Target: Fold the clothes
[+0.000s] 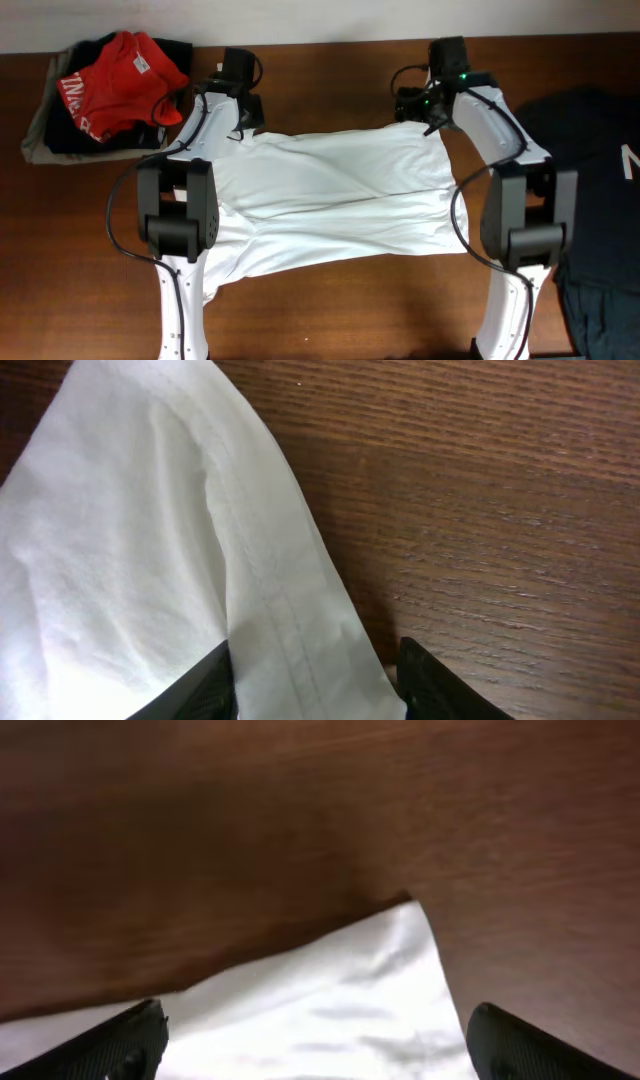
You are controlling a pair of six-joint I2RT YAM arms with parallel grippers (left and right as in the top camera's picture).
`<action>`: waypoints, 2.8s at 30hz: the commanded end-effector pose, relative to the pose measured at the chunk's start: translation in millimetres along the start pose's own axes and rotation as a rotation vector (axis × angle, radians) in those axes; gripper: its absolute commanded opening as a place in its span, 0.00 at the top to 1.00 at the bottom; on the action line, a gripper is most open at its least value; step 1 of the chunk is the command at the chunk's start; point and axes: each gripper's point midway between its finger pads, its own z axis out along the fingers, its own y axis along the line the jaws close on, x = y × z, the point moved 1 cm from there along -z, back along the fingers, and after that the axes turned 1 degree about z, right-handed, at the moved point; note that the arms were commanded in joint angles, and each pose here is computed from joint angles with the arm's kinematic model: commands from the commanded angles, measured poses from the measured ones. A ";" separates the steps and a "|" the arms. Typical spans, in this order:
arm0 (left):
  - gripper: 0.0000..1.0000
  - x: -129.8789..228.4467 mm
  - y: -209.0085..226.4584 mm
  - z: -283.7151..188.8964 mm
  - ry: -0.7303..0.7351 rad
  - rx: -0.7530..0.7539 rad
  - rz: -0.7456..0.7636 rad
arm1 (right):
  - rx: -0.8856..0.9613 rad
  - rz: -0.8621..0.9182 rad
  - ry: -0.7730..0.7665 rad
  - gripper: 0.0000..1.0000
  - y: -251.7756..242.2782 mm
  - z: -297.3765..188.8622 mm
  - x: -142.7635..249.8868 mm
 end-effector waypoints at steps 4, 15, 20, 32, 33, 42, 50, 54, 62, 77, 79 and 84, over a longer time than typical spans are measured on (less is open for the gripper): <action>0.50 -1.1 -0.1 1.9 -0.001 -0.007 -0.001 | 0.034 0.003 0.018 0.01 -9.3 25.3 6.5; 0.50 0.4 0.3 1.8 0.006 -0.009 0.000 | 0.081 0.012 0.035 0.05 -18.0 36.8 12.8; 0.50 0.7 0.4 1.9 0.007 -0.009 0.000 | 0.108 0.061 0.039 0.05 -22.7 39.7 15.4; 0.45 0.7 0.4 1.9 0.007 -0.009 0.000 | 0.141 0.119 0.049 0.31 -28.3 42.1 19.8; 0.45 0.7 0.4 1.9 0.007 -0.009 0.000 | 0.141 0.119 0.049 0.37 -28.4 42.1 19.8; 0.39 1.6 0.7 1.8 0.010 -0.010 0.001 | 0.178 0.117 0.041 0.76 -34.3 41.2 19.1; 0.32 -2.8 -0.6 1.8 -0.008 -0.005 -0.003 | 0.185 0.125 0.030 0.23 -35.5 41.1 17.0; 0.30 -2.9 -0.6 1.8 -0.009 -0.005 -0.003 | 0.186 0.129 0.030 0.21 -35.7 42.9 17.5; 0.29 0.7 0.4 1.9 0.006 -0.009 0.000 | 0.187 0.173 0.060 0.23 -37.1 60.2 28.3; 0.21 -0.7 0.0 0.5 0.002 -0.008 0.000 | 0.200 0.210 0.061 0.93 -39.0 59.7 29.7; 0.33 -3.4 2.0 -1.5 -0.007 -0.018 -0.002 | 0.206 0.222 0.058 0.95 -39.9 59.6 29.5; 0.29 -11.3 2.9 -2.7 -0.038 -0.024 -0.008 | 0.207 0.237 0.059 0.95 -40.1 59.5 30.2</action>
